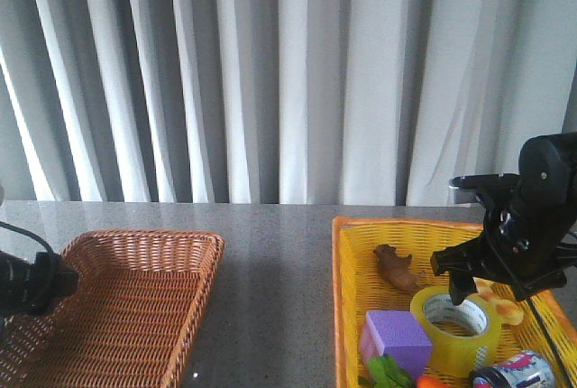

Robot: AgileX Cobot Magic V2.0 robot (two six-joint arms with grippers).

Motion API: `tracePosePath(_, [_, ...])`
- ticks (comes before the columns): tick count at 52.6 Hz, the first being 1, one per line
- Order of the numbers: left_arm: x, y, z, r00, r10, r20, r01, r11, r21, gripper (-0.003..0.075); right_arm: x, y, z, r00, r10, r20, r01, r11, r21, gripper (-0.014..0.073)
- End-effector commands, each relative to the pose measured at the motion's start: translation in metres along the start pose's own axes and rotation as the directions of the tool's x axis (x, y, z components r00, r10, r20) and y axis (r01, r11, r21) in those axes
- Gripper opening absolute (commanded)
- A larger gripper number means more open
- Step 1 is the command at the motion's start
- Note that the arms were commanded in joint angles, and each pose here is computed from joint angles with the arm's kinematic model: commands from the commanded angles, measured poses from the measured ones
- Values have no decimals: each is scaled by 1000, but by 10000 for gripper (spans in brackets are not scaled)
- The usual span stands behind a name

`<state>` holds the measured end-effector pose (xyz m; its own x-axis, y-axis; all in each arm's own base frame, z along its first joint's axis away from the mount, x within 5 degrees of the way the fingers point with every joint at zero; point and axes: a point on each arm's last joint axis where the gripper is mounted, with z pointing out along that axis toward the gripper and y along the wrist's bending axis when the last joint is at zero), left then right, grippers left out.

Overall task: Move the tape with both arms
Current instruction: 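Lower the right gripper into the yellow basket onto the tape roll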

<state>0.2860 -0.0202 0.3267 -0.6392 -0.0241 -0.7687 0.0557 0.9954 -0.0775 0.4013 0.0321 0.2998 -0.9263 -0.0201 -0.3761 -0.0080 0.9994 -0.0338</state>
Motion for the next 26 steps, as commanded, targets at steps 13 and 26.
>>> tracePosePath(13, [-17, -4, -15, 994, -21, 111, 19, 1000, 18, 586, -10, -2, 17, 1000, -9, 17, 8, 1000, 16, 558])
tracePosePath(26, [-17, -4, -15, 994, -22, 110, 20, 1000, 19, 586, -13, -1, 34, 1000, -8, 13, 8, 1000, 21, 465])
